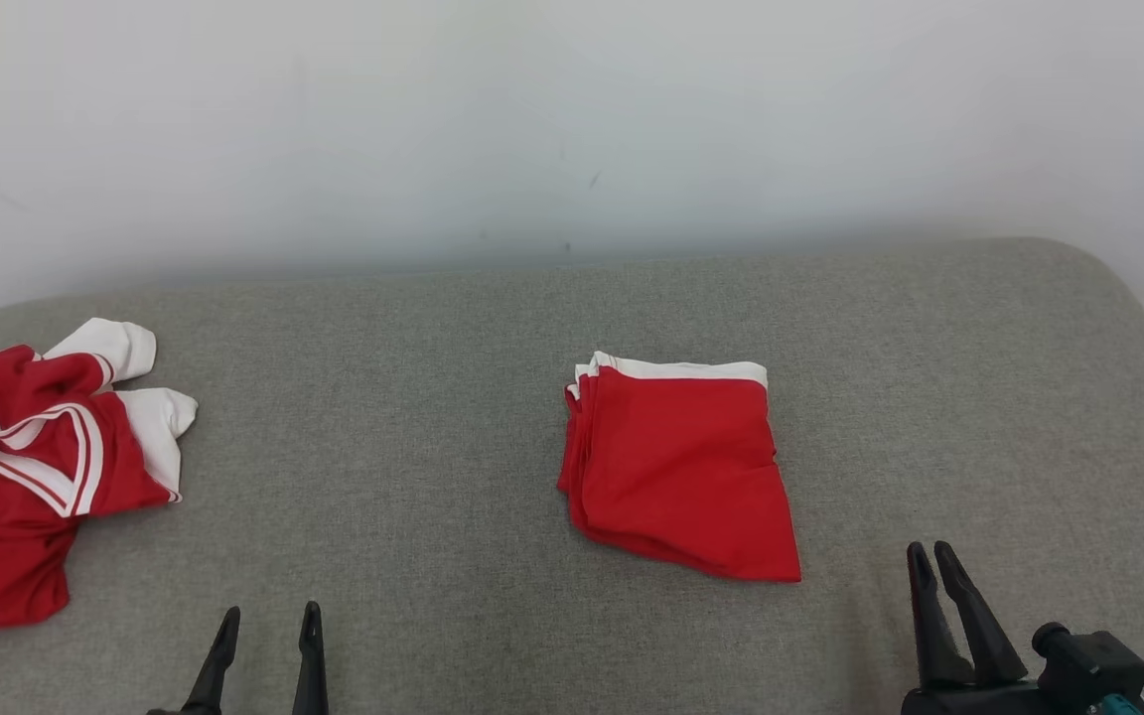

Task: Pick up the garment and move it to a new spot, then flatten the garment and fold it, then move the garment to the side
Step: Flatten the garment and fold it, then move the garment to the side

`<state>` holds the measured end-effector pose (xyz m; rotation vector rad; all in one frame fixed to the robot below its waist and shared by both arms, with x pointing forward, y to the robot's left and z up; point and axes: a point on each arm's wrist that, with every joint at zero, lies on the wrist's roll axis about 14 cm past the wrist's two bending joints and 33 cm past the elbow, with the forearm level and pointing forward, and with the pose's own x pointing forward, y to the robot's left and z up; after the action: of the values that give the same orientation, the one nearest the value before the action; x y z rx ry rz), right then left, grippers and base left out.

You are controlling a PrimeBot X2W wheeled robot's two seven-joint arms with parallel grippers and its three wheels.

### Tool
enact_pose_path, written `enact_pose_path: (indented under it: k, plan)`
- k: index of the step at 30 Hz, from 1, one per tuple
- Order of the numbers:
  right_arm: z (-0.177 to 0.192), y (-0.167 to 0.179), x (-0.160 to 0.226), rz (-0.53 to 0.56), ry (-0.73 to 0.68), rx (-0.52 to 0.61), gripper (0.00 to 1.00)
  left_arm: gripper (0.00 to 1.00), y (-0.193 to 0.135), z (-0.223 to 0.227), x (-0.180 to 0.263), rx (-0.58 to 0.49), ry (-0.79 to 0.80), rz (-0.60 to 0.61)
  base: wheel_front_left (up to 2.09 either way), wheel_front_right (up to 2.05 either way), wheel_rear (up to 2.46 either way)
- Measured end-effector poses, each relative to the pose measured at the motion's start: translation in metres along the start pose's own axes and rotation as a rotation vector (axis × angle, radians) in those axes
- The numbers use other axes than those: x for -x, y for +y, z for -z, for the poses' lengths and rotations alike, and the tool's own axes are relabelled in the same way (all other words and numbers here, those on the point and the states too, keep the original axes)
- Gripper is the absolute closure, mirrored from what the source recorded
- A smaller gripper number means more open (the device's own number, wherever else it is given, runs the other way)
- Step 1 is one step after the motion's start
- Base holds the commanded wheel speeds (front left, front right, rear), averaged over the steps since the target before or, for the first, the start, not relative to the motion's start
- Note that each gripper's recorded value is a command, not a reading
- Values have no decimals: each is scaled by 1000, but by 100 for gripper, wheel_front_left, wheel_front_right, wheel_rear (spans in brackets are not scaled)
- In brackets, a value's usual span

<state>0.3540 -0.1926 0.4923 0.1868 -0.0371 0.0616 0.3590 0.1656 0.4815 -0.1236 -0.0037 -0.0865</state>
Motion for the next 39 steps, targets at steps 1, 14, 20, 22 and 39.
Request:
enact_pose_path:
  k: [1, 14, 20, 22, 39]
  plan:
    - [1, 0, 1, 3, 3, 2, 2, 0, -1, 0, 0, 0, -2, 2, 0, 0, 0]
    - [11, 7, 4, 0, 29, 10, 0, 0, 0, 0, 5, -42, 1, -6, 0, 0, 0]
    - [12, 8, 3, 0, 29, 16, 0, 0, 1, -4, 6, -51, -11, -14, 0, 0, 0]
    - [12, 7, 3, 4, 29, 21, 0, 0, 3, -4, 8, -52, -11, -18, 0, 0, 0]
    - [15, 5, 1, 19, 39, 19, 0, 0, 7, -4, 13, -54, -10, -36, 0, 0, 0]
